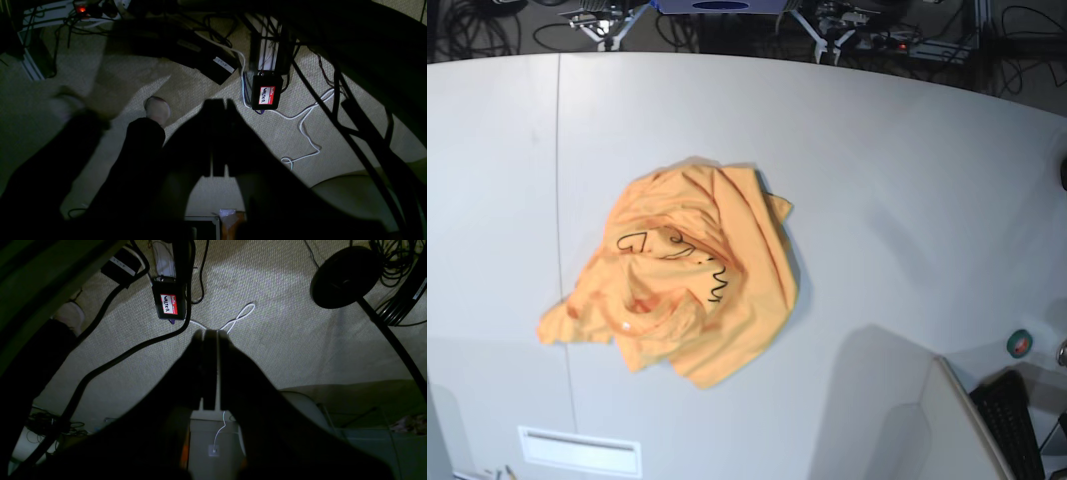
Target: Layout the t-shirt on the table in an organized manner, then fold the t-shirt properly
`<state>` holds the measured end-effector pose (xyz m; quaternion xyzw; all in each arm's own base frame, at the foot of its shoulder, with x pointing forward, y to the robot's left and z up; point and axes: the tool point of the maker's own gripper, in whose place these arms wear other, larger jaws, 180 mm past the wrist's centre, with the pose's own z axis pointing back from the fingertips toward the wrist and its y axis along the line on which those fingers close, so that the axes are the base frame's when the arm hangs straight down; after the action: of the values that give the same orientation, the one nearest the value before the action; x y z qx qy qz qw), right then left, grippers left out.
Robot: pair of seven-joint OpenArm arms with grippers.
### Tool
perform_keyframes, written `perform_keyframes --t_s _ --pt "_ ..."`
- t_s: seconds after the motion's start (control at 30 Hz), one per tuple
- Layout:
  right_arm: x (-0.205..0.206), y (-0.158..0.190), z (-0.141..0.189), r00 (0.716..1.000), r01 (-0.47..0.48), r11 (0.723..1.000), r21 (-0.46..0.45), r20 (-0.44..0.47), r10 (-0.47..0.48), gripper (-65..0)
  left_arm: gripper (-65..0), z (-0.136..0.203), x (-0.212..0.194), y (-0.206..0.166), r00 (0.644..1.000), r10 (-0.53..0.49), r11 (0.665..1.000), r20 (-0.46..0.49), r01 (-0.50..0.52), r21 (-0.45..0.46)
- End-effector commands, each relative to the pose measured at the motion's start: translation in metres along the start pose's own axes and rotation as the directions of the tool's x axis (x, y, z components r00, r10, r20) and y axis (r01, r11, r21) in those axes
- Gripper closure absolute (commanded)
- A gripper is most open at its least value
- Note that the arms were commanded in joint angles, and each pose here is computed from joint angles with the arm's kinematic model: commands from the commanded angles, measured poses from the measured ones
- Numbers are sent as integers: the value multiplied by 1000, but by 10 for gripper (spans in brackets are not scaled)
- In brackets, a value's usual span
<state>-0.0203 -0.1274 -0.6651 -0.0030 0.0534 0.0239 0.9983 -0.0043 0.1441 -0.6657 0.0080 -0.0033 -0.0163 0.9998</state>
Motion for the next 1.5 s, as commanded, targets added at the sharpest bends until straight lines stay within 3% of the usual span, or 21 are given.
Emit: perform_keyframes --t_s 0.0,1.47 --pt "-5 -2 0 1000 9 1000 -6 -15 -10 0 -2 0 -3 2 1000 1 1000 -7 -1 7" --pt "-5 -4 0 1000 8 1000 -10 -14 -8 0 -2 0 -6 3 1000 -11 1000 -12 11 8"
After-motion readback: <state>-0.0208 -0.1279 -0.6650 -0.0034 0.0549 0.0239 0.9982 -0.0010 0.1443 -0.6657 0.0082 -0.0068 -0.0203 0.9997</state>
